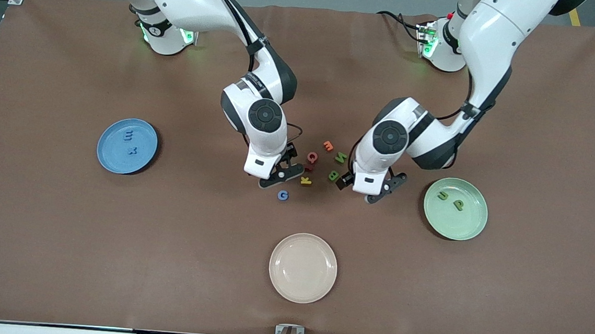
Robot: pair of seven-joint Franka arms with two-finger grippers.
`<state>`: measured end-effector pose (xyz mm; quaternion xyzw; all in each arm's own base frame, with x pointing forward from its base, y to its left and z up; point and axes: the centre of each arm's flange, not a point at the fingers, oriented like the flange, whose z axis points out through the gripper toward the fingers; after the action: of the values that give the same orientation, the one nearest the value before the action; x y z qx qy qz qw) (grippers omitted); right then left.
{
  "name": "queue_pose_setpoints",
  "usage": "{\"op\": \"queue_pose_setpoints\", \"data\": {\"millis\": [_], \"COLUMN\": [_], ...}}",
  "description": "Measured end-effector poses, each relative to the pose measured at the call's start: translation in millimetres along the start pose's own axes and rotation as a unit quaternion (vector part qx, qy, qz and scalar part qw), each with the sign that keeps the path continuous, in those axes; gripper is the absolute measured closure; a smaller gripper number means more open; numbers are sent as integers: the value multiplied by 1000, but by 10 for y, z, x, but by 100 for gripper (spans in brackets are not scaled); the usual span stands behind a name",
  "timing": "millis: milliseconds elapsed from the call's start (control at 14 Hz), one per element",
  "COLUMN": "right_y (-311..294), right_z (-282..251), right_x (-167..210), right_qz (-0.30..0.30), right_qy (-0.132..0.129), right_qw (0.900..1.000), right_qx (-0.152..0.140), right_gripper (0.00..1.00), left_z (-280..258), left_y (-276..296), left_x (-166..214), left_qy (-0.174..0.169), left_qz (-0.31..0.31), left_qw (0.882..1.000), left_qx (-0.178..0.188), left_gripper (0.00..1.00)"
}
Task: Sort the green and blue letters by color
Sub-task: 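Move the left gripper to the green B while the right gripper reaches blue g, then grasp the green B with the left gripper while the right gripper grasps g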
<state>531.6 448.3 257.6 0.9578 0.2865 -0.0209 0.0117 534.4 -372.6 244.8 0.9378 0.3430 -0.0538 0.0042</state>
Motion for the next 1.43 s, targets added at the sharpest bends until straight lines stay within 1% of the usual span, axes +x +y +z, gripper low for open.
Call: {"op": "queue_pose_setpoints", "data": {"millis": [71, 214, 285, 428, 499, 570, 642, 784, 855, 927, 1140, 1354, 1426], "right_y": [6, 9, 10, -2, -19, -36, -50, -74, -88, -107, -139, -137, -136], "right_z": [22, 140, 231, 407, 462, 485, 494, 542, 583, 625, 720, 745, 748], "right_x": [13, 18, 5, -23, -35, -41, -44, -49, -48, -49, -58, -56, -55], "right_qz": [-14, -21, -23, -26, -28, -31, -33, -37, -39, -42, -47, -59, -62], "right_qy": [6, 24, 29, 25, 21, 19, 19, 18, 20, 21, 19, 20, 20], "right_qw": [1000, 999, 999, 999, 999, 999, 999, 999, 999, 999, 999, 998, 998], "right_qx": [0, 1, 1, 0, 0, -1, -1, -1, -1, -1, -2, -3, -3], "right_gripper": [0, 0, 0, 0, 2, 3, 6, 7, 8, 8, 9, 11, 16], "left_z": [71, 205, 280, 414, 459, 494, 525, 569, 586, 611, 674, 681, 687], "left_y": [18, 51, 77, 124, 137, 144, 145, 137, 134, 132, 147, 183, 194], "left_x": [-34, -99, -158, -294, -334, -356, -362, -334, -323, -317, -326, -334, -335], "left_qy": [-2, -8, -12, -17, -19, -21, -21, -17, -16, -16, -18, -17, -16], "left_qz": [-5, -3, 1, 9, 11, 13, 12, 14, 14, 15, 16, 16, 17], "left_qw": [1000, 1000, 1000, 1000, 1000, 1000, 1000, 1000, 1000, 1000, 1000, 1000, 1000], "left_qx": [2, 0, -4, -9, -11, -11, -11, -8, -7, -6, -9, -16, -18], "left_gripper": [0, 0, 0, 0, 0, 2, 2, 16, 17, 21, 23, 23, 23]}}
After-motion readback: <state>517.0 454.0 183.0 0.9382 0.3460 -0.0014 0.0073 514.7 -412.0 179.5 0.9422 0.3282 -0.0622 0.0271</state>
